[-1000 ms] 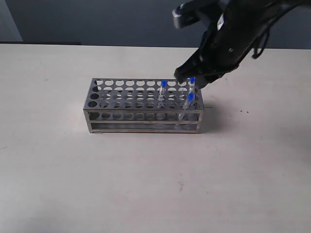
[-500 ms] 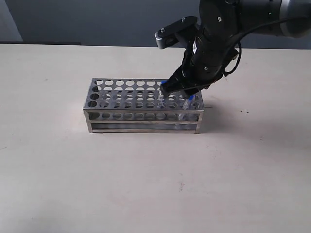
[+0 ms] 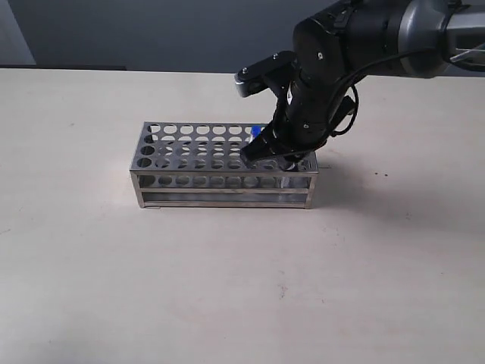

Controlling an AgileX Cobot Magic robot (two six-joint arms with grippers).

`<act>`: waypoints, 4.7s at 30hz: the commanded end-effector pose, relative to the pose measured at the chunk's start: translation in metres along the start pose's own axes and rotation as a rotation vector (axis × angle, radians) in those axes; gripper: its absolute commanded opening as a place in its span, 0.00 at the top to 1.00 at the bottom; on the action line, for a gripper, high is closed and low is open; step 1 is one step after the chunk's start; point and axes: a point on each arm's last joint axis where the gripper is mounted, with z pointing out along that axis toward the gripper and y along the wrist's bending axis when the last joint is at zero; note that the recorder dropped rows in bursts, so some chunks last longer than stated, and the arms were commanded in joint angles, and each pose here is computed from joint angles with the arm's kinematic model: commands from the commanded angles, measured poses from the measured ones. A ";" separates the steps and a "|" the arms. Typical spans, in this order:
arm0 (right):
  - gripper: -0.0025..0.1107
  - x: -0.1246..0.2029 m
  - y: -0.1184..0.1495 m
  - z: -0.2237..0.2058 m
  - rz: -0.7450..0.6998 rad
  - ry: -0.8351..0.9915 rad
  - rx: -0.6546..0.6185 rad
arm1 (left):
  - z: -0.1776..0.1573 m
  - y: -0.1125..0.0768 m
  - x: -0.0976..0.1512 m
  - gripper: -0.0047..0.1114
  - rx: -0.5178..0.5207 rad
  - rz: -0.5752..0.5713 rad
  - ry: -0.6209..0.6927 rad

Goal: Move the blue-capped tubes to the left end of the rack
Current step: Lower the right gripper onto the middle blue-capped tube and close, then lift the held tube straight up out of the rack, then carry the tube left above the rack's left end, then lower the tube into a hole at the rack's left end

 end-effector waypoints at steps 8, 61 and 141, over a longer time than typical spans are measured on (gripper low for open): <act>0.98 -0.001 -0.009 -0.079 0.002 -0.202 0.024 | 0.001 0.000 0.000 0.96 0.007 -0.006 -0.003; 0.98 -0.131 0.063 -0.006 -0.285 -0.315 -0.359 | 0.001 0.000 0.000 0.96 0.007 -0.006 -0.003; 0.98 -0.141 0.076 -0.004 -0.362 -0.396 -0.231 | 0.001 0.000 0.000 0.96 0.007 -0.006 -0.004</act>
